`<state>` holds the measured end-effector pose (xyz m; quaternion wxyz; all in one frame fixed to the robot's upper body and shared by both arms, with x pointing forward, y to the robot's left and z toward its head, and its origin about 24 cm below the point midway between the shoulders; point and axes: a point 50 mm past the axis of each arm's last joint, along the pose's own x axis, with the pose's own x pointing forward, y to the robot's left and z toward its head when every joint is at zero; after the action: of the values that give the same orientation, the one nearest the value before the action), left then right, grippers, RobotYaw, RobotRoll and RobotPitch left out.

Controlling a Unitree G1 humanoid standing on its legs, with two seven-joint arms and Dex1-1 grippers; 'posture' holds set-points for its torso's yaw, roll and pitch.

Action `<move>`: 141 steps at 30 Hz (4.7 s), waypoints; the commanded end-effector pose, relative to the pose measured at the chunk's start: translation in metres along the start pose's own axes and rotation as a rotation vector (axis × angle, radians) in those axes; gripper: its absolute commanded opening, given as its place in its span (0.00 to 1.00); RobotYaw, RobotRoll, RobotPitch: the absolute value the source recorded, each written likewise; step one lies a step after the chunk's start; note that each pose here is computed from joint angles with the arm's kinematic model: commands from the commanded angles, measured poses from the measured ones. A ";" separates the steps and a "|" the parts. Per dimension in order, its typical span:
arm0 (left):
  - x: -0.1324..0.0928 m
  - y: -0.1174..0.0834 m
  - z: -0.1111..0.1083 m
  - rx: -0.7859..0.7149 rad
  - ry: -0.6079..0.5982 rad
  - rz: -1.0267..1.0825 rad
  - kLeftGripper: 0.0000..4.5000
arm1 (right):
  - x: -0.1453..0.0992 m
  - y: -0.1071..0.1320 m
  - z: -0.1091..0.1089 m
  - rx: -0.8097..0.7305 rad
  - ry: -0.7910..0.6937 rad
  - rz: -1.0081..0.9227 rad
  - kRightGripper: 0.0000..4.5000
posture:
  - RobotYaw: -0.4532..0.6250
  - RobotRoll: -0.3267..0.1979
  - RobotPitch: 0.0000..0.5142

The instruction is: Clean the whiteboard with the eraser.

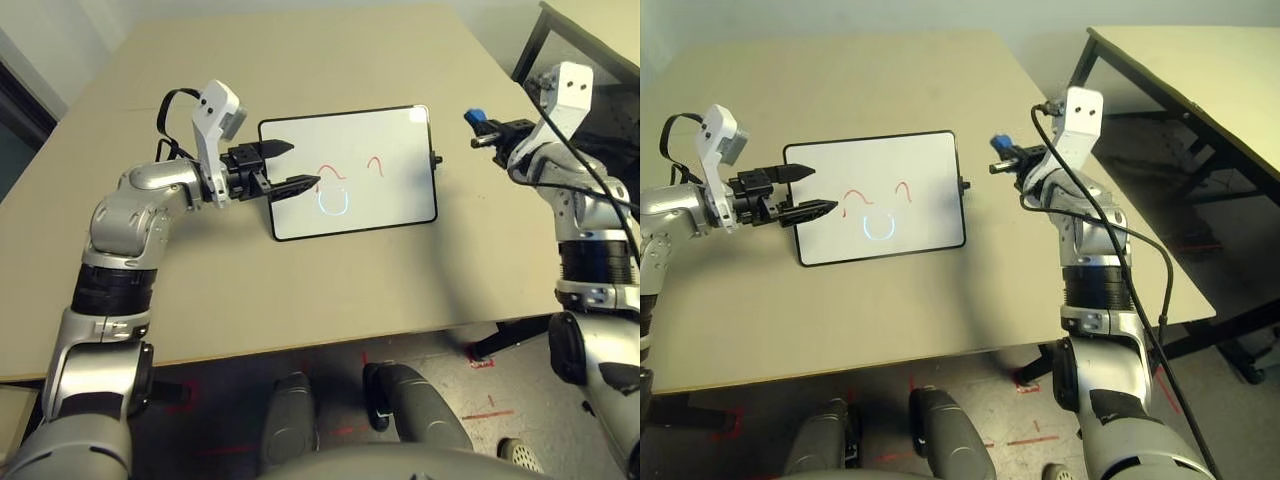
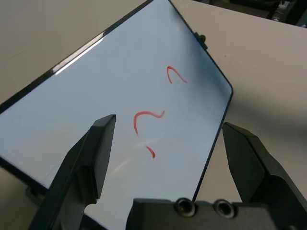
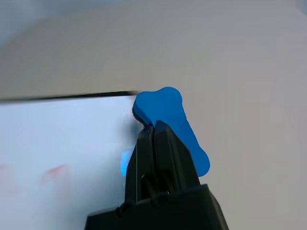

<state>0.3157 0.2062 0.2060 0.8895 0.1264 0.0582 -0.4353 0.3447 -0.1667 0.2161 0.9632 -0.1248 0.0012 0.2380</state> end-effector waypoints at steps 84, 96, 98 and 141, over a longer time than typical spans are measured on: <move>-0.041 -0.018 -0.009 -0.127 0.318 -0.056 1.00 | 0.063 0.177 -0.098 0.120 0.255 0.520 0.01 | 0.42 0.62 0.25; -0.041 -0.019 -0.007 -0.128 0.315 -0.061 1.00 | 0.066 0.151 -0.106 0.115 0.279 0.409 0.01 | 0.42 0.62 0.27; -0.040 -0.019 -0.007 -0.128 0.312 -0.065 1.00 | 0.066 0.142 -0.104 0.115 0.276 0.378 0.01 | 0.41 0.62 0.27; -0.032 -0.021 -0.008 -0.139 0.306 -0.113 1.00 | 0.041 0.101 -0.087 0.171 0.228 0.251 0.01 | 0.39 0.62 0.30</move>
<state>0.2796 0.2217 0.2031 0.8540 0.1293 0.2274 -0.4497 0.3398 -0.0700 0.1346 0.9234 -0.0785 0.0680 0.3694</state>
